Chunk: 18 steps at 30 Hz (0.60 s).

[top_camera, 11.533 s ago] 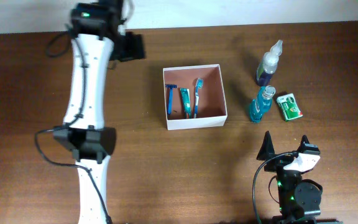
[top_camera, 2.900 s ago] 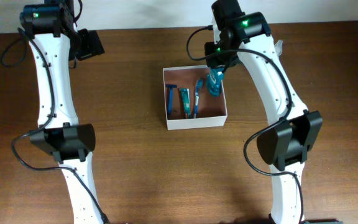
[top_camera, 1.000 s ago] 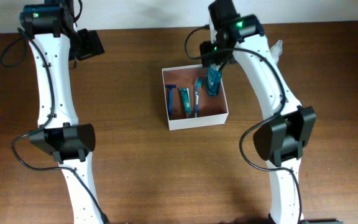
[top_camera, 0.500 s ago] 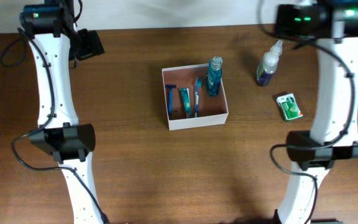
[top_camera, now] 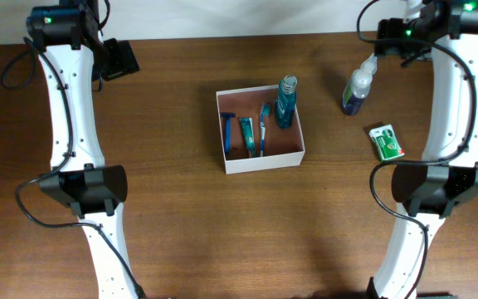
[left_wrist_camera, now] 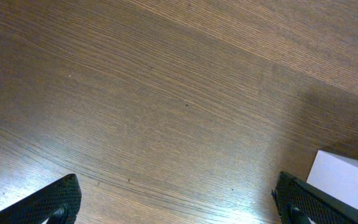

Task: Pack container
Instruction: 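Raise the right gripper and move it over the clear pump bottle, then lower the right gripper and grasp the pump bottle top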

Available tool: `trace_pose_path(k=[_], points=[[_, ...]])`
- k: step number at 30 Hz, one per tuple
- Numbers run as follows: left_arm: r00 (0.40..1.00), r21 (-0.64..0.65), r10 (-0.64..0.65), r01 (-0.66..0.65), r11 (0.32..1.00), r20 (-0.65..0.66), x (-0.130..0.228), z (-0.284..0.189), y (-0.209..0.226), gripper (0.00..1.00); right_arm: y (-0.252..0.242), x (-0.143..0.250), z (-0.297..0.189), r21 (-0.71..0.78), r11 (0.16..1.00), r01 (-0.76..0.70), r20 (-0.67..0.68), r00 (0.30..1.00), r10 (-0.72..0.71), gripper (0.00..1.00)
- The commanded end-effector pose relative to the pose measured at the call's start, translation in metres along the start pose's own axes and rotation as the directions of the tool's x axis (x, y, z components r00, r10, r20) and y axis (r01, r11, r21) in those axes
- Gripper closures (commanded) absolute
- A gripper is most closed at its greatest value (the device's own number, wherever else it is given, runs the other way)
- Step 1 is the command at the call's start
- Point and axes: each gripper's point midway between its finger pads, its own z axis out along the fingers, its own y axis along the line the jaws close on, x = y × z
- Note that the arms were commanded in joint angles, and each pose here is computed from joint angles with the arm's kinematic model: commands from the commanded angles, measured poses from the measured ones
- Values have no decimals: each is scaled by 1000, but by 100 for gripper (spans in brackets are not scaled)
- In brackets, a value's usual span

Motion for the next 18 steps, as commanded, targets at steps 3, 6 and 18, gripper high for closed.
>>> trace_pose_path(k=[3,6,18], points=[[1000,-1,-2,2,1000,27,-4,-8,3,1,16,10,31,-40,998,-56,-53,997,54,23],[1000,-1,-2,2,1000,27,-4,-8,3,0,20,9,44,-39,987,-153,-55,987,151,23],[1000,-2,-2,2,1000,27,-4,-8,3,1,37,1,68,51,981,-186,7,983,185,25]])
